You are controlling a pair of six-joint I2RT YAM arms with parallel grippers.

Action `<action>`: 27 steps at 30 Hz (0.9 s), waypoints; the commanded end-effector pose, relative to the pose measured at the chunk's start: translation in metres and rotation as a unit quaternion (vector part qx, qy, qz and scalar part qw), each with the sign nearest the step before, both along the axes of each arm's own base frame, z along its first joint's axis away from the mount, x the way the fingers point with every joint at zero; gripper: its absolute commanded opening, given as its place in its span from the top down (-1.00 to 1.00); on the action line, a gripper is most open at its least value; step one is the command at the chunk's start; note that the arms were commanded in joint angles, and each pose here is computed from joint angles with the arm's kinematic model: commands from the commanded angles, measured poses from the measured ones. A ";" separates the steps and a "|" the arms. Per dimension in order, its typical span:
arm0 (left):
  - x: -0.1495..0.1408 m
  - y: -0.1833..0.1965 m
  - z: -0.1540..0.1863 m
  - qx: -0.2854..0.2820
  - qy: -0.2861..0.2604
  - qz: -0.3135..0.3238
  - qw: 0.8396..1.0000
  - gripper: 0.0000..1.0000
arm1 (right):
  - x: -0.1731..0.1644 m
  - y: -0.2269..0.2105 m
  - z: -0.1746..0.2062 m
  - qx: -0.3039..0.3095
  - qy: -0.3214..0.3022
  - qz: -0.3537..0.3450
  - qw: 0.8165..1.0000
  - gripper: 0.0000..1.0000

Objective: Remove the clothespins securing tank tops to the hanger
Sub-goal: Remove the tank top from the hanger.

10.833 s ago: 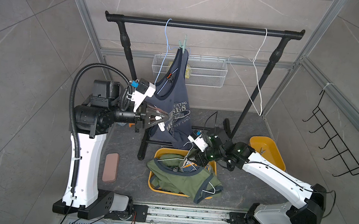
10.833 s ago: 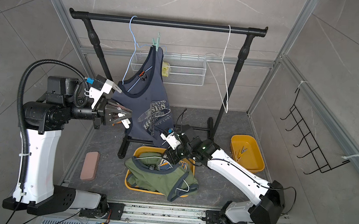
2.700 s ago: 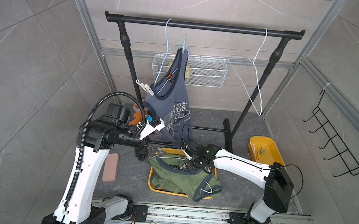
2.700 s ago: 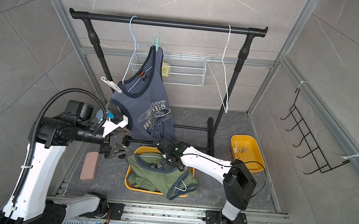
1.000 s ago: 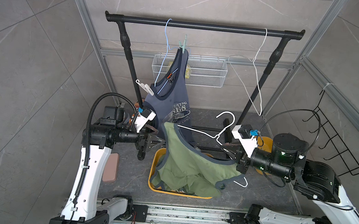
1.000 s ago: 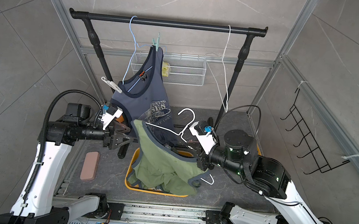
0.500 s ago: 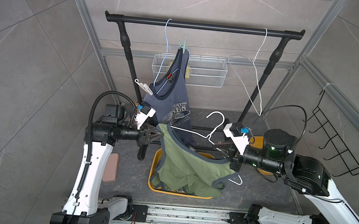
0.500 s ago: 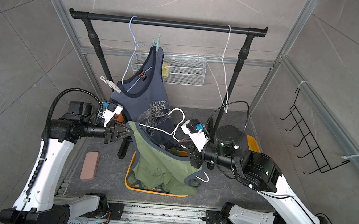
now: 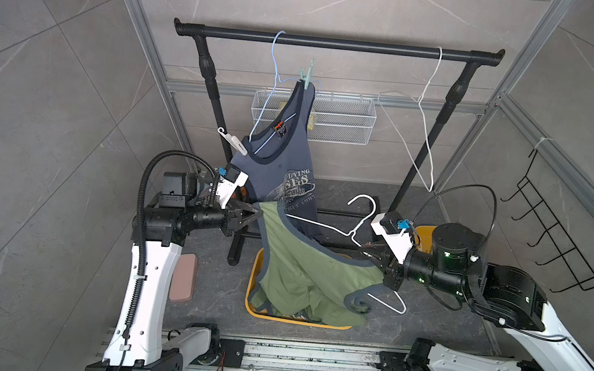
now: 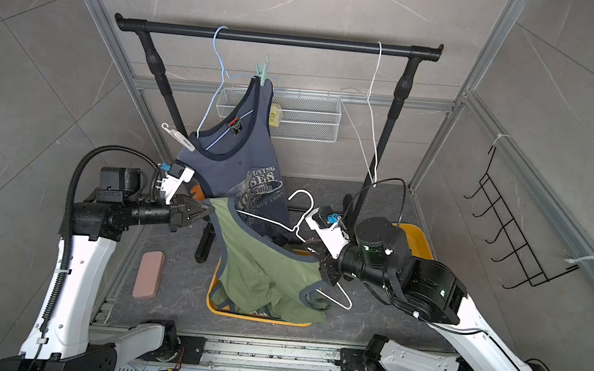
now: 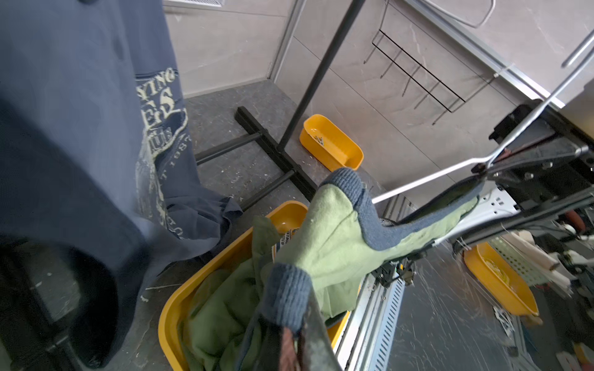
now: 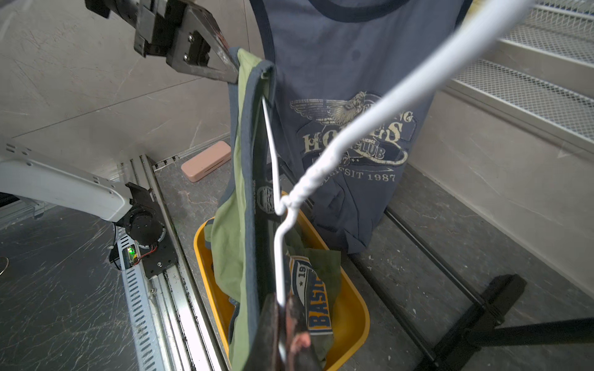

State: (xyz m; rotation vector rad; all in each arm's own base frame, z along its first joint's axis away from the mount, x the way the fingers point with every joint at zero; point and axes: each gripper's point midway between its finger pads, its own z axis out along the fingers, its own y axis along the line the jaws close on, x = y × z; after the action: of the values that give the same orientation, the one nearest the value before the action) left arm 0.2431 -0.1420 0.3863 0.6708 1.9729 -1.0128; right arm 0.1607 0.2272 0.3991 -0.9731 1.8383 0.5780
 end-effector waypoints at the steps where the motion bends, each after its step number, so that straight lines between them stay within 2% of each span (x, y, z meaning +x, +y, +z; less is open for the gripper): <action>1: 0.010 0.008 0.016 -0.019 -0.010 0.037 0.999 1.00 | 0.001 -0.012 -0.009 -0.006 0.006 -0.028 1.000 1.00; 10: 0.019 0.016 -0.002 -0.006 0.003 0.065 0.998 1.00 | -0.002 -0.026 0.033 0.088 -0.055 -0.043 0.994 1.00; 17: 0.023 0.020 -0.019 0.006 0.013 0.078 0.997 1.00 | 0.005 -0.009 0.057 0.130 -0.081 -0.032 0.988 1.00; 23: 0.001 0.008 -0.015 -0.010 0.006 0.022 1.000 1.00 | 0.021 0.024 0.066 0.150 -0.088 -0.016 0.985 1.00; 27: -0.024 0.003 -0.025 0.025 -0.008 -0.015 1.000 1.00 | 0.038 0.055 0.058 0.146 -0.081 -0.005 0.986 1.00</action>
State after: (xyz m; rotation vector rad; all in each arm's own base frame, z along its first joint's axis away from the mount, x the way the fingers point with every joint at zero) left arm 0.2461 -0.1321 0.3544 0.5983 2.0453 -0.9844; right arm 0.1916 0.2619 0.4420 -0.8047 1.6238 0.6614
